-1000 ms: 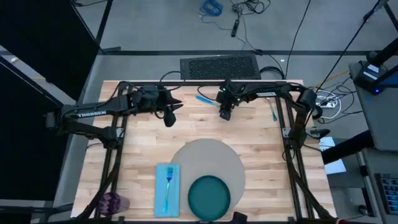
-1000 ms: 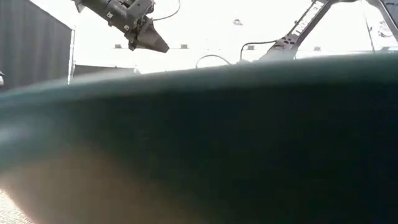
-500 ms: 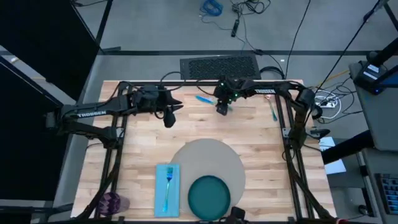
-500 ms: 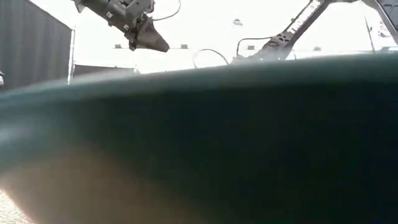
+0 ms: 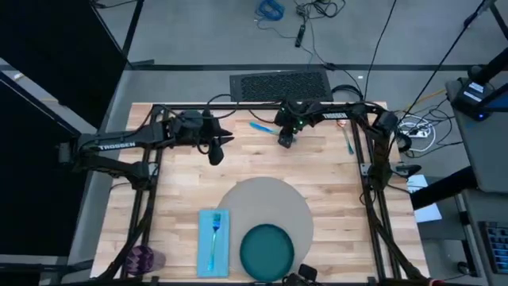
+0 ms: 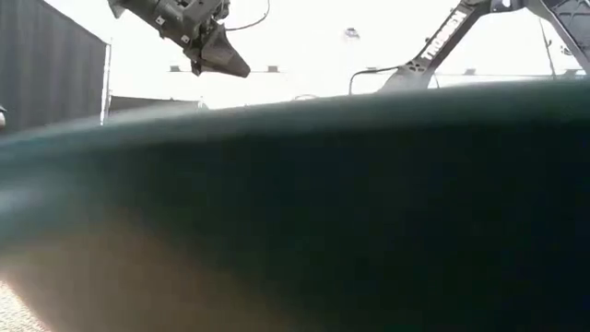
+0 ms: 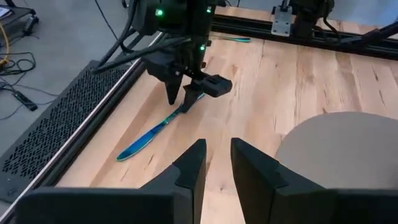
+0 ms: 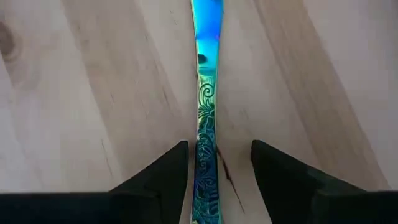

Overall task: Set table place
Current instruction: Put the blue table knife to the right of the brown table mat

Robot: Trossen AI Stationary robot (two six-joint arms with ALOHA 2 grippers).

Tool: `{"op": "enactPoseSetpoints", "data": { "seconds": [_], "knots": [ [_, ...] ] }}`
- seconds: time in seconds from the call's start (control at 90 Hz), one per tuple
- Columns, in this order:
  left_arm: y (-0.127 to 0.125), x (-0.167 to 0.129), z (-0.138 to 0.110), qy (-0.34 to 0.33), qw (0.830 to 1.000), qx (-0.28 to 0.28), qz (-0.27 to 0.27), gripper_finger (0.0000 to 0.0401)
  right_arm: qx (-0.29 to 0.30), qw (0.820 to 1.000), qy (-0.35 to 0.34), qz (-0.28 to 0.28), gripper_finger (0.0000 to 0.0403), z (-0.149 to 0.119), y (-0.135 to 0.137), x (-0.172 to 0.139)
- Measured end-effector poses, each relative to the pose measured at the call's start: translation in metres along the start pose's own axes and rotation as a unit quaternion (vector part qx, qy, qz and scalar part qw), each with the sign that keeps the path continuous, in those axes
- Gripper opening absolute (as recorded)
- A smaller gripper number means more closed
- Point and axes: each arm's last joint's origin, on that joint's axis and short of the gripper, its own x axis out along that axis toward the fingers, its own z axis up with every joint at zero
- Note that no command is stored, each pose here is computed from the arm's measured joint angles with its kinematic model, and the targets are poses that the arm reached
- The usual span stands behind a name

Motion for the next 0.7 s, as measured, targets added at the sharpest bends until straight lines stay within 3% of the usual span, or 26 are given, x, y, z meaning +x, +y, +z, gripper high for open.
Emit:
{"op": "enactPoseSetpoints", "data": {
  "seconds": [0.7],
  "knots": [
    [0.000, 0.000, -0.003, 0.017, 1.000, 0.000, 0.000, 0.0061, 0.080, 0.994, 0.069, -0.002, 0.0017, -0.010, 0.016, 0.001]
  ]
}}
